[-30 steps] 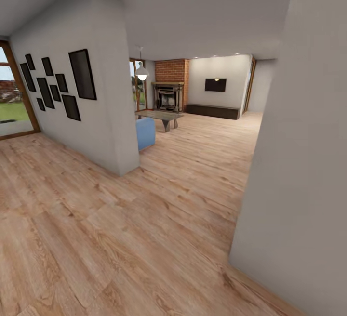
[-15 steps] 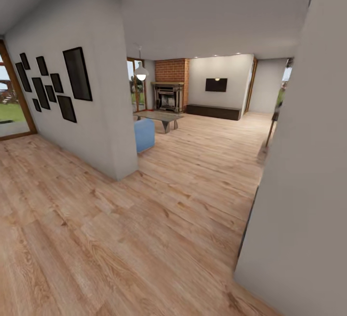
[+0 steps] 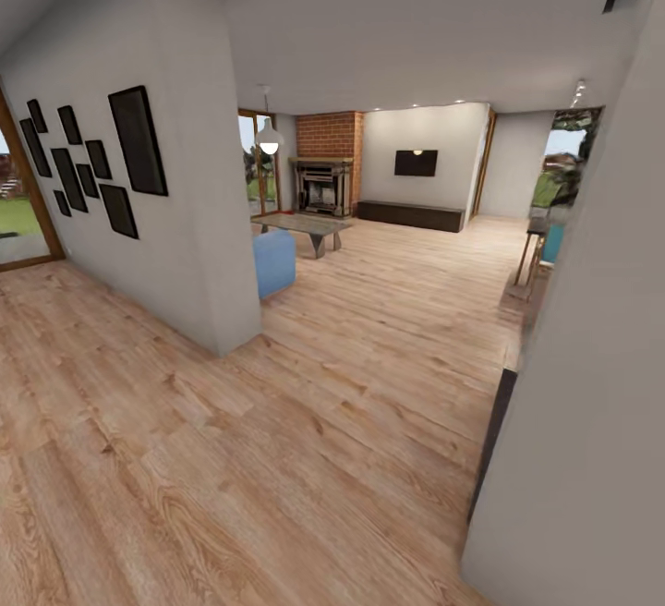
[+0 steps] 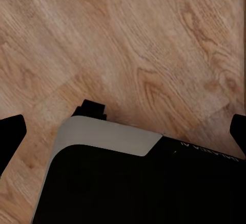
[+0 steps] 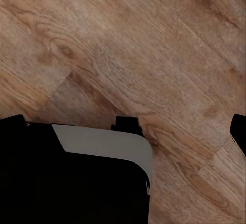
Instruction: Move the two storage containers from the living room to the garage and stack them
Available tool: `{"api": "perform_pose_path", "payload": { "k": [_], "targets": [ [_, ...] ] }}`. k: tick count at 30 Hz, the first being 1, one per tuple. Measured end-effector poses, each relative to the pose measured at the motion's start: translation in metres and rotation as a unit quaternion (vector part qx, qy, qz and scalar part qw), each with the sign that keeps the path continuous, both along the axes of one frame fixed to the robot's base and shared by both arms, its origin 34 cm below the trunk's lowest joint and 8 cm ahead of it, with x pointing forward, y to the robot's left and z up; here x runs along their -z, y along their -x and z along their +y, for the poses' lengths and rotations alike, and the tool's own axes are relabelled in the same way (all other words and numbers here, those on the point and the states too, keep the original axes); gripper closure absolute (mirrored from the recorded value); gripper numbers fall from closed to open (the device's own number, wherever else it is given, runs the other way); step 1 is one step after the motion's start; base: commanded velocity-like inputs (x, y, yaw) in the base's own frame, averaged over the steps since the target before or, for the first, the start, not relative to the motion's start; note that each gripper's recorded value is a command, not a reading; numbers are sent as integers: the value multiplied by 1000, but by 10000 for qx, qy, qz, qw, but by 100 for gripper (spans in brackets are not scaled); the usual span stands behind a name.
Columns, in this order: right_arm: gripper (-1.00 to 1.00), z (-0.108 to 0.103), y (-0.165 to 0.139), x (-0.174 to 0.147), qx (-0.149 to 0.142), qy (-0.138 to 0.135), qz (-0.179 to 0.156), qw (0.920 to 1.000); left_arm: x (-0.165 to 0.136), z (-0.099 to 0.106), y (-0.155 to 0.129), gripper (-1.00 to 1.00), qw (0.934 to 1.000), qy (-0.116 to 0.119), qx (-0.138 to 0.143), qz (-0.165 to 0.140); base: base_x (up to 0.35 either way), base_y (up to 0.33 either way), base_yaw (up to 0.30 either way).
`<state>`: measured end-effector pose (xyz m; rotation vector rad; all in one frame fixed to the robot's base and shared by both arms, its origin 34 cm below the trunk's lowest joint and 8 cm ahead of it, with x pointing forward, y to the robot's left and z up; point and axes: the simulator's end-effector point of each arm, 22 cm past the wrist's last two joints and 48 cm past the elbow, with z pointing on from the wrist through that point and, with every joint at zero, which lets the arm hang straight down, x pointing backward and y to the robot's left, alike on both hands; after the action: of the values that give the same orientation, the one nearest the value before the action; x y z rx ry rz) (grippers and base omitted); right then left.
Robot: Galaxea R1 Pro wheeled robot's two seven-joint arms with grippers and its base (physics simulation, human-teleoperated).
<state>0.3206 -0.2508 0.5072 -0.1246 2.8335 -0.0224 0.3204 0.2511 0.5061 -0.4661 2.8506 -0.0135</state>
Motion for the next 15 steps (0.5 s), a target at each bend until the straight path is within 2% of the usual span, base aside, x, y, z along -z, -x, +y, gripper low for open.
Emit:
{"api": "perform_pose_path", "payload": {
  "k": [15],
  "targets": [
    [-100,-3,2,1,127,-2,53,9999,0,-1,1,-100,10000,13,6,32,322,0,0]
  ]
}}
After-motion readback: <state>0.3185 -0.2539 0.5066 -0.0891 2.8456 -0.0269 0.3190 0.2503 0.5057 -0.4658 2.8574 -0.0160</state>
